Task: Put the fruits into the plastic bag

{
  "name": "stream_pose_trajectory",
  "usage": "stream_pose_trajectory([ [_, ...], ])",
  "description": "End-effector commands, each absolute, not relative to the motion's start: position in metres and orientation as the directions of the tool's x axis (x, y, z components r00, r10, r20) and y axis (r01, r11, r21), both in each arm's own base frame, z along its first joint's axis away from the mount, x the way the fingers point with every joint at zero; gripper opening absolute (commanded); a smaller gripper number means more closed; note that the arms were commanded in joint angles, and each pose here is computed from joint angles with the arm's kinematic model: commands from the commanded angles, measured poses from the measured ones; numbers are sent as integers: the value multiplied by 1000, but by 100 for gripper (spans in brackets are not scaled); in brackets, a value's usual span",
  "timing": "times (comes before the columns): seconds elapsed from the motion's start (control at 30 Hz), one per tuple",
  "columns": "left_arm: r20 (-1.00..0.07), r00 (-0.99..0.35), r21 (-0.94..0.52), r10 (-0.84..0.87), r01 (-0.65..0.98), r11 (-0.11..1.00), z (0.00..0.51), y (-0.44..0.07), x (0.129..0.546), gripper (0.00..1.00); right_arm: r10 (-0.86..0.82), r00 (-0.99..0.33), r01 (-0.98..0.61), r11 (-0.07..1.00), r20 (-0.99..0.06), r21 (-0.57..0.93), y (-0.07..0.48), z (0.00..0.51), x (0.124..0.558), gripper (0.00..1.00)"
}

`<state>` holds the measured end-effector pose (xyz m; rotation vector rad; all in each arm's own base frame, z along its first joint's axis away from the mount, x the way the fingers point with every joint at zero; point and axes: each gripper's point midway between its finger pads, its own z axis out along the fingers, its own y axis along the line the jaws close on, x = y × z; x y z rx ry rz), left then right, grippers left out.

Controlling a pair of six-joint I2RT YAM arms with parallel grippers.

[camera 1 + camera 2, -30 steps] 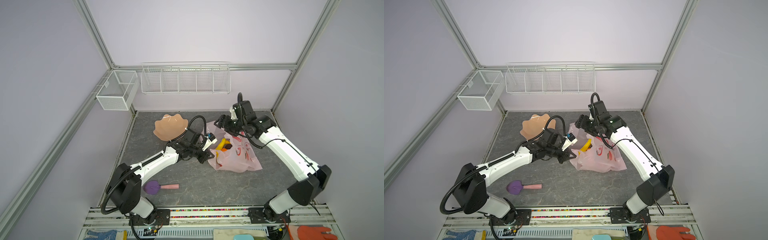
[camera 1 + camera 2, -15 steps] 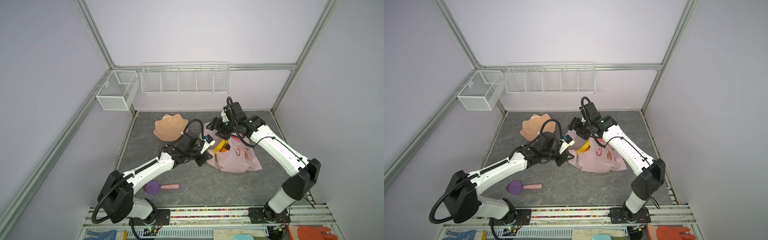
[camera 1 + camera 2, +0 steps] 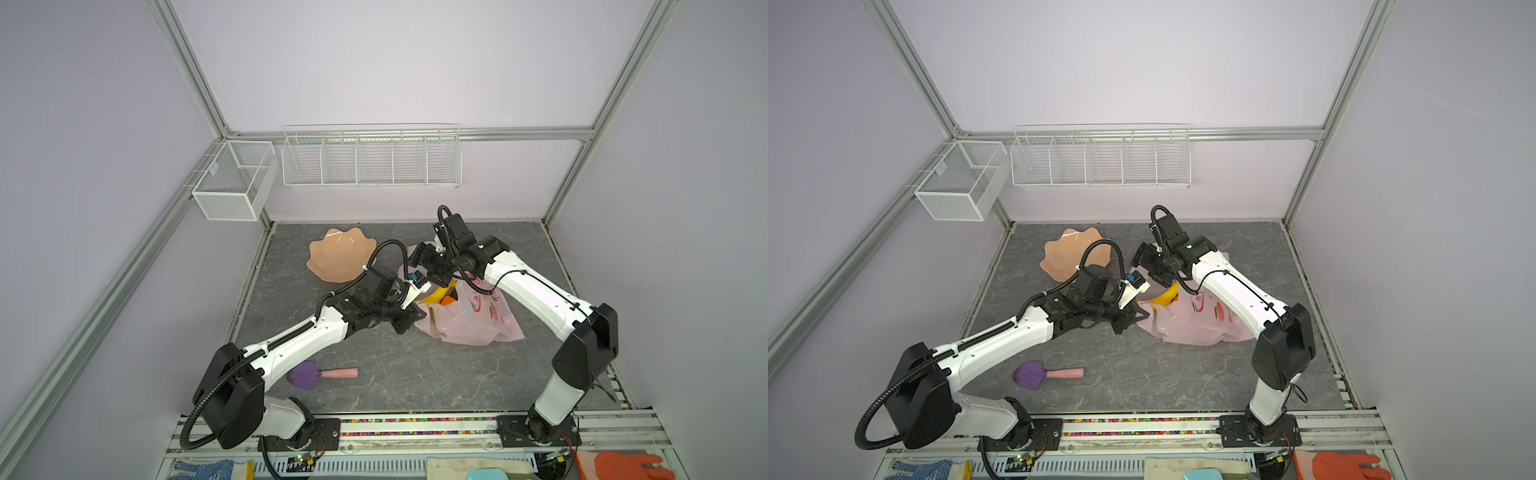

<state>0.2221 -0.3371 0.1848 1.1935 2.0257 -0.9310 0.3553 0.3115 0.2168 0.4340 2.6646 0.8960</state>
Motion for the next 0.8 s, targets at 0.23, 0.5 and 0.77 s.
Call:
stream_pose_trajectory([
  [0.23, -786, -391, -249, 479, 909, 334, 188, -340, 213, 0, 410, -894, 242, 782, -182, 574, 319, 172, 373, 90],
  [0.5, -785, -385, -249, 486, 913, 322, 188, -346, 208, 0, 468, -853, 275, 780, -232, 563, 323, 152, 396, 88],
  [0.77, -778, -408, -264, 477, 902, 341, 185, -347, 210, 0, 539, -788, 362, 797, -298, 484, 300, 136, 412, 42],
])
